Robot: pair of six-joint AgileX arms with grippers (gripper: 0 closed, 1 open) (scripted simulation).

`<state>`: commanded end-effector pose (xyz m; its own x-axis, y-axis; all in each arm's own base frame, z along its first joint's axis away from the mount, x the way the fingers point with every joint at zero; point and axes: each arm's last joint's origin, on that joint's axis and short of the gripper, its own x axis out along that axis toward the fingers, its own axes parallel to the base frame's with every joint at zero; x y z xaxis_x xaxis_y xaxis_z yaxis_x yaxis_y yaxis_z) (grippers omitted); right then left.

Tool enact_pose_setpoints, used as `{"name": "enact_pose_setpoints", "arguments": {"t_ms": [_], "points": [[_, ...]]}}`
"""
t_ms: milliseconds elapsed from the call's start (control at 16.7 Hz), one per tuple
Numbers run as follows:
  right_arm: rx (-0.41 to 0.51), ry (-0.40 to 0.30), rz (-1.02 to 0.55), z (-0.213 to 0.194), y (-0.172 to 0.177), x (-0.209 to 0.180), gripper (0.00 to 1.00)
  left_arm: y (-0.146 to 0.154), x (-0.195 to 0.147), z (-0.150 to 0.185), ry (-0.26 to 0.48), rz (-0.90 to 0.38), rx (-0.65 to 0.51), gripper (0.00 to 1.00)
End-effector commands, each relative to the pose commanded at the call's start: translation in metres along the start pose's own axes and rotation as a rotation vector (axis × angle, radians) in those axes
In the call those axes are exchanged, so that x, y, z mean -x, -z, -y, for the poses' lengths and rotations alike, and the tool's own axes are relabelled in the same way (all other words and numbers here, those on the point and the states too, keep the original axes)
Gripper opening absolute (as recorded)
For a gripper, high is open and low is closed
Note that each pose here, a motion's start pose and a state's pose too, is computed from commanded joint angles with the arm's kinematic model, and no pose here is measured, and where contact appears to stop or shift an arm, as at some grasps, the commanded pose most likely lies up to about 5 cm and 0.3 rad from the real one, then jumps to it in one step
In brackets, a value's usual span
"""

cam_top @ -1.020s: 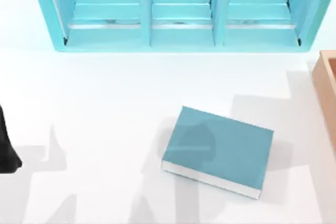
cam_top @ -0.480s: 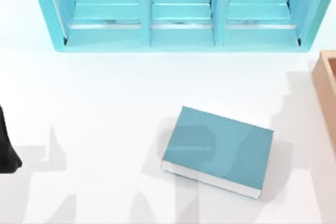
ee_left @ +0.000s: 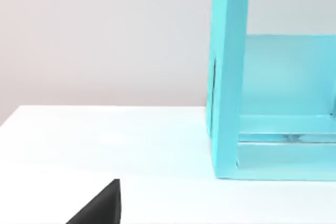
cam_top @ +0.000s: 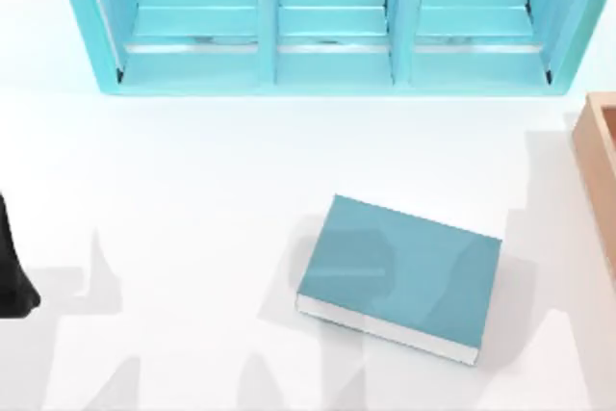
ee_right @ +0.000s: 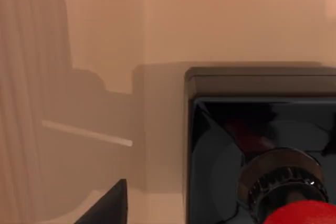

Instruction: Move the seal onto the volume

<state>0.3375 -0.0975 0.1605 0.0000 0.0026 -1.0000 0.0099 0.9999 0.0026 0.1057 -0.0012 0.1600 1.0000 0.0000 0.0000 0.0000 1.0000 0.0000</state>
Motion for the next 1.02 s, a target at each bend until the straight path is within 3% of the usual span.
{"name": "enact_pose_setpoints", "arguments": {"t_ms": [660,1020], "points": [[0.0,0.0,0.0,0.0,0.0,0.0,0.02,0.0,0.0,0.0,0.0,0.0,0.0,1.0],[0.0,0.0,0.0,0.0,0.0,0.0,0.0,0.0,0.0,0.0,0.0,0.0,0.0,1.0]]}}
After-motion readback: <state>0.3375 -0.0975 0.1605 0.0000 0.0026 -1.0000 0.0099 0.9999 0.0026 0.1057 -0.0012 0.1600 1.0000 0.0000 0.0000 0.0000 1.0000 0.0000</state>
